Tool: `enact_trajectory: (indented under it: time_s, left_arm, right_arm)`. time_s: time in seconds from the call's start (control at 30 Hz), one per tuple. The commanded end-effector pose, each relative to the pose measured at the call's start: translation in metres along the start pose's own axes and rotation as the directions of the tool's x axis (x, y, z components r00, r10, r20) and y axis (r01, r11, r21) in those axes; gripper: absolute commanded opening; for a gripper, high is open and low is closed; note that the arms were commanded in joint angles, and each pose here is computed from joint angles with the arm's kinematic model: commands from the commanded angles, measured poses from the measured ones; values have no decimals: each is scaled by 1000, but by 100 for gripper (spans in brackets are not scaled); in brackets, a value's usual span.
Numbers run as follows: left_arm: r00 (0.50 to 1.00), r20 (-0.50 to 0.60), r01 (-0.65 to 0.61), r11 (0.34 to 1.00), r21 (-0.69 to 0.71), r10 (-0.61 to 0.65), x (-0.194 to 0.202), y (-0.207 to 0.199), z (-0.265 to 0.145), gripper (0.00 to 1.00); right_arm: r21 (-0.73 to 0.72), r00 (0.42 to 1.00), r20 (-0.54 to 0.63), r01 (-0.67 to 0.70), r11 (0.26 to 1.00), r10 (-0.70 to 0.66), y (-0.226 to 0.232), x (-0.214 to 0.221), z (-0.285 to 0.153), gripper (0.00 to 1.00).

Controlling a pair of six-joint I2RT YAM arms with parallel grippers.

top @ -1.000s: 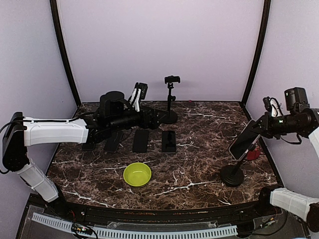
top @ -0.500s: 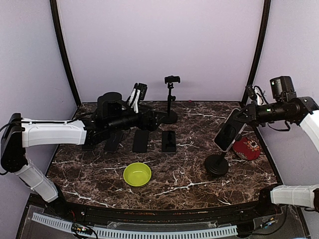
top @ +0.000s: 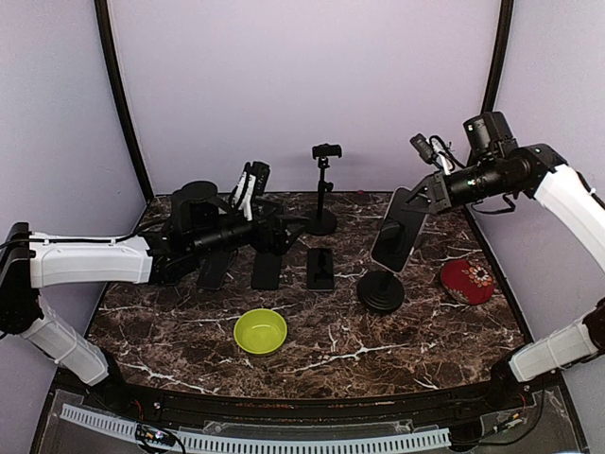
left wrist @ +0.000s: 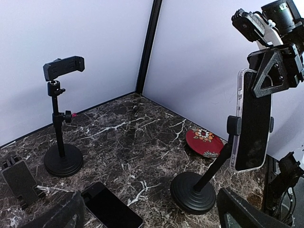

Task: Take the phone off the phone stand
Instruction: Place the phone stand with the phone at the center of the board.

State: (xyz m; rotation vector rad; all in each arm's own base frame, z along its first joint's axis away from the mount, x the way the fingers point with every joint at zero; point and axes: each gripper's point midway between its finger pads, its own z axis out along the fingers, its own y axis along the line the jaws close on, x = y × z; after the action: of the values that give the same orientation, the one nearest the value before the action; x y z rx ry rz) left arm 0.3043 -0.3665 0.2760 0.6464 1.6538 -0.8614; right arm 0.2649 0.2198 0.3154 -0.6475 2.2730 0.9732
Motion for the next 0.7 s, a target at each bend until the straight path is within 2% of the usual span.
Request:
enact_trajectory:
  time_s: [0.0, 0.3, 0.67]
  left_arm:
    - [997, 72, -37, 999, 29, 35, -17, -9, -13, 99]
    - [995, 79, -56, 998, 34, 54, -15, -11, -22, 99]
    - [990, 101, -106, 994, 39, 102, -3, -12, -40, 99]
  right_arm:
    - [-145, 981, 51, 193, 970, -187, 40, -23, 0, 0]
    - [-253, 936, -62, 322, 912, -347, 68, -12, 29, 0]
    - [-361, 874, -194, 358, 861, -445, 90, 15, 81, 0]
